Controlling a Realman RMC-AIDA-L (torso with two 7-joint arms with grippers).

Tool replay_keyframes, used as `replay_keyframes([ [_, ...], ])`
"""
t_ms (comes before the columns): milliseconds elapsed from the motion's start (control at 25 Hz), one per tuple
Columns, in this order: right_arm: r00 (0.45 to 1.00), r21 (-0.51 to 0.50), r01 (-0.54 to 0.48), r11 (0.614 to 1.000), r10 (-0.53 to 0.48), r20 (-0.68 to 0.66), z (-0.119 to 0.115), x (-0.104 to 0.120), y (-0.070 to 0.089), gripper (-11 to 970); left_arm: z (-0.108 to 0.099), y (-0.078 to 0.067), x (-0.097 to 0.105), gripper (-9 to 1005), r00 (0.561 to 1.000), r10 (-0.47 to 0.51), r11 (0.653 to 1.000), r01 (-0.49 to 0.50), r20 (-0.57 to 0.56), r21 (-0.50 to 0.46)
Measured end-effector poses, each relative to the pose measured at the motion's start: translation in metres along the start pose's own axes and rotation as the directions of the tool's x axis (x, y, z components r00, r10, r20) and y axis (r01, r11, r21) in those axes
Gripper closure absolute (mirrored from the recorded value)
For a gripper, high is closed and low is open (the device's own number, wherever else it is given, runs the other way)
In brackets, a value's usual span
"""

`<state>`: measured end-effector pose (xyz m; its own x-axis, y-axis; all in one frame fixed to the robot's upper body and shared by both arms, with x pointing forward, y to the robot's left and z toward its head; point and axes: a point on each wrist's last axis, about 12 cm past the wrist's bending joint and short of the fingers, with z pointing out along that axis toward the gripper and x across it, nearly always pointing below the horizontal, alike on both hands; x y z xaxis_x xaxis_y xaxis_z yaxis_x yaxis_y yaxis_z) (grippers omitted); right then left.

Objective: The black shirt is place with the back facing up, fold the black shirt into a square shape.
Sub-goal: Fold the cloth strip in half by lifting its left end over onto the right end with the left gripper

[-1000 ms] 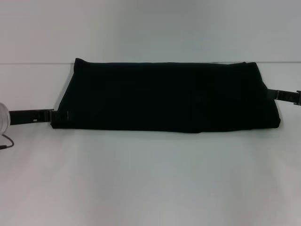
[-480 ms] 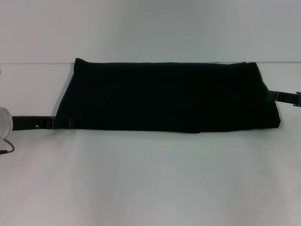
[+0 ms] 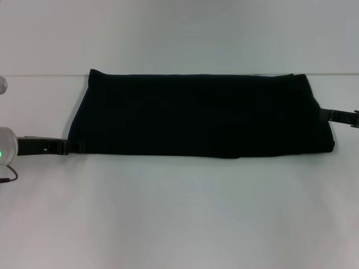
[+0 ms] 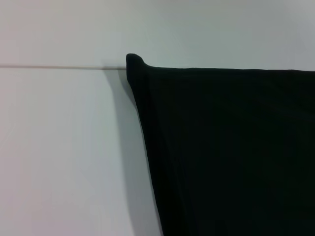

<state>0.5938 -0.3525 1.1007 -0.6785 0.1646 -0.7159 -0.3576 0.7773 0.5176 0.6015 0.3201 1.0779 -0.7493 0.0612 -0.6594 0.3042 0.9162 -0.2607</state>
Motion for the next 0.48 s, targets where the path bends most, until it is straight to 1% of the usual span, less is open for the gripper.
replay_keyframes([
  [40, 1.000, 0.000, 0.000, 1.000, 0.000, 0.000, -0.0002, 0.0001, -0.0001, 367, 0.0001, -0.0002, 0.0001, 305, 1.000, 0.003, 1.000, -0.003, -0.001, 0.000],
  [280, 1.000, 0.013, 0.004, 1.000, -0.004, -0.021, -0.0026, 0.0016, -0.0027, 376, 0.0005, -0.0002, -0.0001, 506, 1.000, 0.017, 1.000, -0.017, -0.013, -0.008],
  [480, 0.998, 0.052, -0.018, 0.998, 0.021, -0.061, -0.0075, 0.0049, -0.0091, 383, 0.0003, 0.0000, -0.0007, 746, 1.000, 0.019, 1.000, -0.020, -0.013, -0.010],
])
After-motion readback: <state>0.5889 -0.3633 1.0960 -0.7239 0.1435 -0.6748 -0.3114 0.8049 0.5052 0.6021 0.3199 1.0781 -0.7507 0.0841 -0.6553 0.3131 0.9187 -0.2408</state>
